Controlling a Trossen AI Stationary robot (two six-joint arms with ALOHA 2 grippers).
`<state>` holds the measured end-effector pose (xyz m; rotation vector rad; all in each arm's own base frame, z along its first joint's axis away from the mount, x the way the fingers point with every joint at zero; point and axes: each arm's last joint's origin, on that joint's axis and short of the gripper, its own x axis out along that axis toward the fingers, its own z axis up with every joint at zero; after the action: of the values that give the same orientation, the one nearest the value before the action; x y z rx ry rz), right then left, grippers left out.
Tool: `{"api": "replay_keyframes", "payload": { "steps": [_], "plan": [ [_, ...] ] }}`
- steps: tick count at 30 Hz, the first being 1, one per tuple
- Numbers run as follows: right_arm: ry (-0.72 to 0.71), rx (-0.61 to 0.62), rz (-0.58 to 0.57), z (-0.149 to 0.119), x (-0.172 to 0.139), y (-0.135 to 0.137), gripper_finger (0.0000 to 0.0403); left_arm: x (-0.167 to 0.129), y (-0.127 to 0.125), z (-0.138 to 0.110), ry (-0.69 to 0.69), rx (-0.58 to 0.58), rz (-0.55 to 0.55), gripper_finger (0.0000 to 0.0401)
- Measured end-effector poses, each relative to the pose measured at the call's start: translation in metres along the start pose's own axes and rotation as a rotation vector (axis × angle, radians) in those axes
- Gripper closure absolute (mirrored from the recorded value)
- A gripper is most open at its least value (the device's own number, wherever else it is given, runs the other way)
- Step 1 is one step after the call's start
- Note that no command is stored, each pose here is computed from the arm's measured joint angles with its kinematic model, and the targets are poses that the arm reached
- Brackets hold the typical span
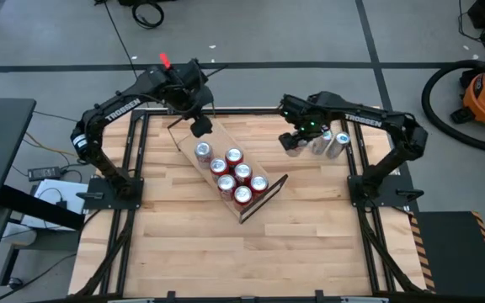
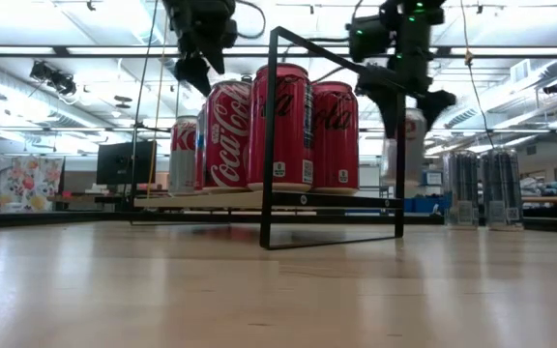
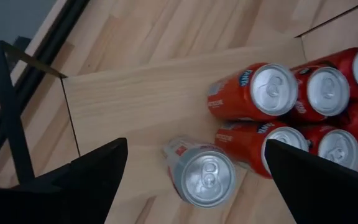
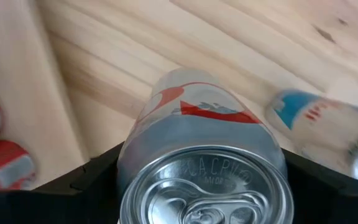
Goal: Place canned beverage on shelf
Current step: Put the silver and red soda can on the shelf aligned with the other silver and red soda can
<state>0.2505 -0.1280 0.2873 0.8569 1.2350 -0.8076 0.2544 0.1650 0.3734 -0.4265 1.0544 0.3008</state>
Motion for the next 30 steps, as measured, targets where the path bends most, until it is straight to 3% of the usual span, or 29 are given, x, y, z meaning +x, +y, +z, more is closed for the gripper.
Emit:
{"api": "replay_keyframes", "payload": {
  "steps": [8, 12, 15, 22, 30],
  "plan": [
    [-0.033, -0.109, 0.024, 0.033, -0.015, 0.029, 0.0074, -0.041, -0.028, -0.015, -0.159, 0.024, 0.128, 0.0010],
    [-0.072, -0.210, 0.019, 0.051, -0.021, 0.042, 0.0074, -0.060, -0.042, -0.024, -0.237, 0.005, 0.124, 0.0010],
    [-0.083, -0.268, 0.034, 0.066, -0.018, 0.051, 0.0074, -0.066, -0.052, -0.031, -0.246, -0.058, 0.125, 0.0010],
    [-0.085, -0.369, 0.079, 0.087, -0.009, 0.078, 0.0075, -0.074, -0.082, -0.049, -0.256, -0.074, 0.188, 0.0010],
    [-0.097, -0.376, 0.100, 0.096, -0.011, 0.098, 0.0075, -0.070, -0.106, -0.063, -0.262, -0.012, 0.223, 0.0010]
  ]
}}
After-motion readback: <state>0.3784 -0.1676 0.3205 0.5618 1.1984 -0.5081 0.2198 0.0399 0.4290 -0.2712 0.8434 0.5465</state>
